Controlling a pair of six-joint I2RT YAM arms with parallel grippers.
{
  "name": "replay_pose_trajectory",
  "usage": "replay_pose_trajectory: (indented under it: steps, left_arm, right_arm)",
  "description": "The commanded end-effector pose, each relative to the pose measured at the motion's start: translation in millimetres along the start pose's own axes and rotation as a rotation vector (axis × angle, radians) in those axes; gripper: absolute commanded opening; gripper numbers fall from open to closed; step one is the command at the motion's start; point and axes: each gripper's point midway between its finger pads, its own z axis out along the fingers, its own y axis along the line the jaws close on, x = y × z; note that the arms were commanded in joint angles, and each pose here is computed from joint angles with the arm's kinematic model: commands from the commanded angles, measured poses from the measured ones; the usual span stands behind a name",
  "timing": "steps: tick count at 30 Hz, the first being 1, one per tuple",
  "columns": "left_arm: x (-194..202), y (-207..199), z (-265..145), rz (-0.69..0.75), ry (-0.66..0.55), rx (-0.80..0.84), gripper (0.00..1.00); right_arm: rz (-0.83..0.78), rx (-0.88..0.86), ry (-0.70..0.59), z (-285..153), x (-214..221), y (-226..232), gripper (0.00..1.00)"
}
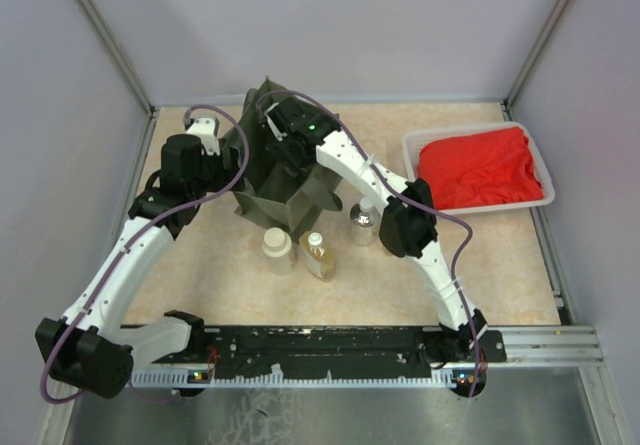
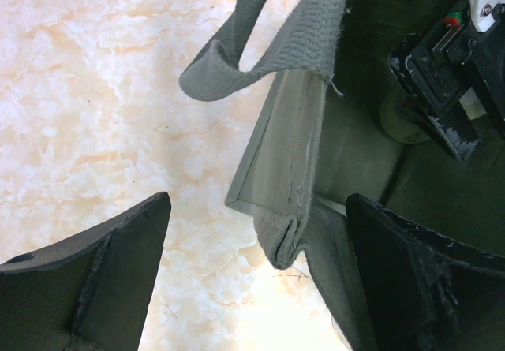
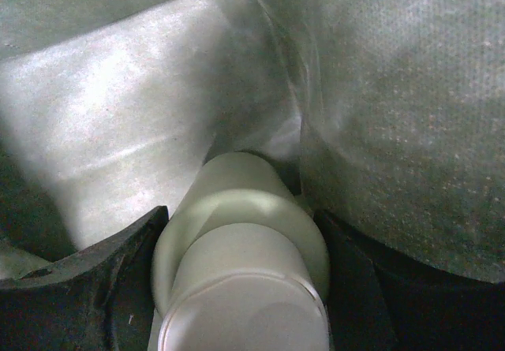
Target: Place the personal care products into the canvas bag
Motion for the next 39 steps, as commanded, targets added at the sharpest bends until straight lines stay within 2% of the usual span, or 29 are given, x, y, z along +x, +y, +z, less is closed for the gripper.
replay_pose_trajectory:
  steps: [1, 5, 11, 19, 24, 30, 33, 39]
  left_arm:
    - [0.5, -1.9, 2.8, 0.009, 0.009, 0.011, 0.98]
    - [2.2, -2.9, 6.1, 0.008, 0.006, 0.015, 0.98]
    - [6.2, -5.9, 14.9, 0.011, 0.015, 0.026, 0.99]
    - [11.7, -7.4, 19.9, 0.010, 0.027, 0.032, 1.00]
    - [14.0, -7.9, 22.4, 0.015, 0.034, 0.034, 1.00]
    - [15.9, -6.4, 24.3, 0.020, 0.037, 0.025, 1.00]
    - [13.1, -7.4, 23.7, 0.020, 0.030, 0.031, 1.00]
    - [9.6, -7.8, 21.7, 0.024, 0.021, 0.035, 1.00]
  right_arm:
    - [-0.013, 0.078, -0.074, -26.6, -21.4, -29.5, 0.28]
    - [0.002, 0.031, -0.124, -34.0, -33.1, -23.3, 0.73]
    - [0.032, 0.003, -0.242, -71.9, -62.3, -23.7, 0.99]
    - [0.091, 0.107, -0.422, -162.0, -94.3, -49.2, 0.99]
    - [0.167, 0.113, -0.519, -228.5, -86.7, -60.6, 0.99]
    - [0.288, 0.249, -0.485, -268.6, -12.9, -88.9, 0.99]
    - [0.363, 0.308, -0.389, -255.1, 42.2, -96.6, 0.99]
    - [0.505, 0.296, -0.219, -215.2, 142.8, -98.7, 0.99]
